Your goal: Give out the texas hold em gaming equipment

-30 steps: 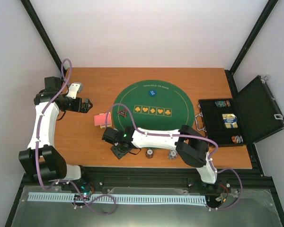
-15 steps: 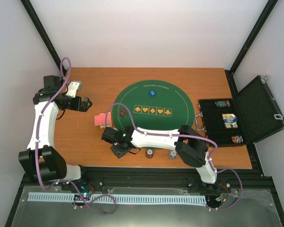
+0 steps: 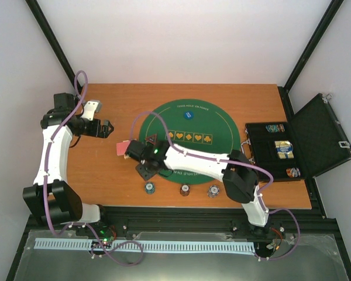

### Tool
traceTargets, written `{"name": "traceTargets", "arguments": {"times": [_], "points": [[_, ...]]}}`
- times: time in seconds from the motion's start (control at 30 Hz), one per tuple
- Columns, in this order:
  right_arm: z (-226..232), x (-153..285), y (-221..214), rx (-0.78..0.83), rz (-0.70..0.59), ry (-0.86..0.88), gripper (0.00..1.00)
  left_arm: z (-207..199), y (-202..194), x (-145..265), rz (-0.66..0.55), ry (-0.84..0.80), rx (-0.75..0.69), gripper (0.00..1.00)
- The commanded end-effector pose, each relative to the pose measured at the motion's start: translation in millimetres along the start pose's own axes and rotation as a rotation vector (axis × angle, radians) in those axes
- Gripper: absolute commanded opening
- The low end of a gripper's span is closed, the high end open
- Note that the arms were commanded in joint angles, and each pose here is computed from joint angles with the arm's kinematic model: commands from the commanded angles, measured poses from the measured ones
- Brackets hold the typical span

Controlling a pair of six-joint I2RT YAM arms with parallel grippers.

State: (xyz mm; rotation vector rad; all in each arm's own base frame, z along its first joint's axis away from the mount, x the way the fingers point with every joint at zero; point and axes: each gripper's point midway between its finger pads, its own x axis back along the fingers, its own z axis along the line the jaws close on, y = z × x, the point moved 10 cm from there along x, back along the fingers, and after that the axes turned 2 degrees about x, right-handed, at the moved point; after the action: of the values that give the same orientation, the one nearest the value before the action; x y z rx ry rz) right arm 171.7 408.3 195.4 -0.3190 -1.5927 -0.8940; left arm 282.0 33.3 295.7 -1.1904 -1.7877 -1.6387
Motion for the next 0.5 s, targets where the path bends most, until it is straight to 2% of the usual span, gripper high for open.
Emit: {"name": "traceTargets", "arguments": {"times": [0.0,0.2,0.47], "points": [[-53,28,36,-0.044,-0.089,-0.052,0.26,1,9,9,-0.021,0.007,0.004,1.00],[-108,-2,64,-0.106,-0.075,-0.085,0.26,-1,9,13,-0.024,0.017,-0.003,1.00],[-140,-55,75,-0.134,-0.002,-0.101,0.26,0,8,12,-0.023,0.017,-0.010,1.00]]}}
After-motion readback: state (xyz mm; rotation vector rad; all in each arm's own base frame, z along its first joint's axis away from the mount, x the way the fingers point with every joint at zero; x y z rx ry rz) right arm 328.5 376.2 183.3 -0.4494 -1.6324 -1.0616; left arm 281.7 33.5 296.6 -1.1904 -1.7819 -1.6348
